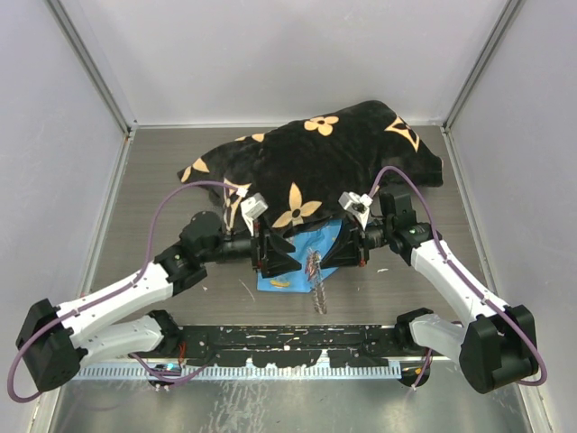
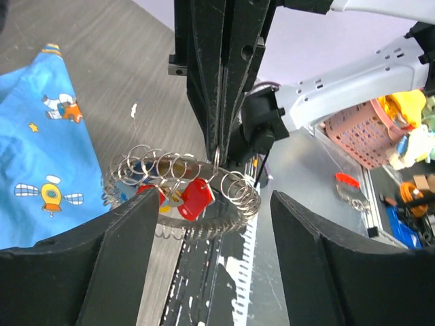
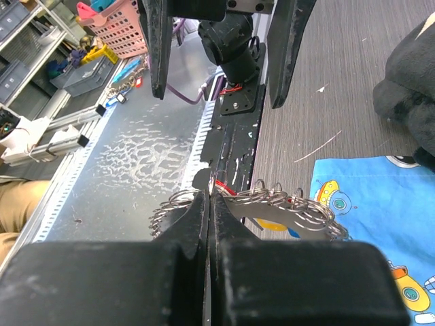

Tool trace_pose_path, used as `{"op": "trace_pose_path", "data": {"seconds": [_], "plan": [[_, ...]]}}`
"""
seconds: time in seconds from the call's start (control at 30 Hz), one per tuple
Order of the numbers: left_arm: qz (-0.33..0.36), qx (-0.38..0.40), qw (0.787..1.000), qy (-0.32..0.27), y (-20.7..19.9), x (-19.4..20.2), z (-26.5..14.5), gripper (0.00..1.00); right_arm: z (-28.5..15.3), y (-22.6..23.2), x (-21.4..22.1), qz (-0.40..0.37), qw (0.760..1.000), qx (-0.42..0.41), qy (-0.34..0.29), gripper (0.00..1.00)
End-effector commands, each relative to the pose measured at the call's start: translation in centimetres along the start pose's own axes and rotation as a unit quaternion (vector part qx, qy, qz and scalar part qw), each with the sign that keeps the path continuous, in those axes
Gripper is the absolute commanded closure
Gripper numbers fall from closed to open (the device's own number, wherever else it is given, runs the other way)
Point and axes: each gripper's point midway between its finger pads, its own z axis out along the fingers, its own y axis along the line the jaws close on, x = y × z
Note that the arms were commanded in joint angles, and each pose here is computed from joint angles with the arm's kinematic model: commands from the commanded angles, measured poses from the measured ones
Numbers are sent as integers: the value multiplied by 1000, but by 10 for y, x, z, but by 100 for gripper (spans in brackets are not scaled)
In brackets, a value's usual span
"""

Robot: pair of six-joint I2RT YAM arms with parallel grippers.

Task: Remove the keys from the keyring
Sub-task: Remove the key from the keyring.

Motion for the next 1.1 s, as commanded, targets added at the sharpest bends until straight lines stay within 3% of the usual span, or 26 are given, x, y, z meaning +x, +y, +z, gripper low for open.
{"op": "trace_pose_path", "data": {"seconds": [0.0, 0.2, 0.6, 1.07], "plan": [[3, 27, 989, -142, -13, -41, -9, 31, -2, 14, -12, -18, 999, -42, -15, 99], [-35, 65, 975, -211, -13, -38, -17, 29, -5, 11, -12, -15, 999, -37, -17, 99], [-54, 90, 970, -220, -5, -30, -3, 31, -6, 10, -12, -15, 999, -33, -19, 99], [51, 64, 974, -211, -9, -3, 16, 33, -7, 8, -11, -13, 999, -31, -20, 99]]}}
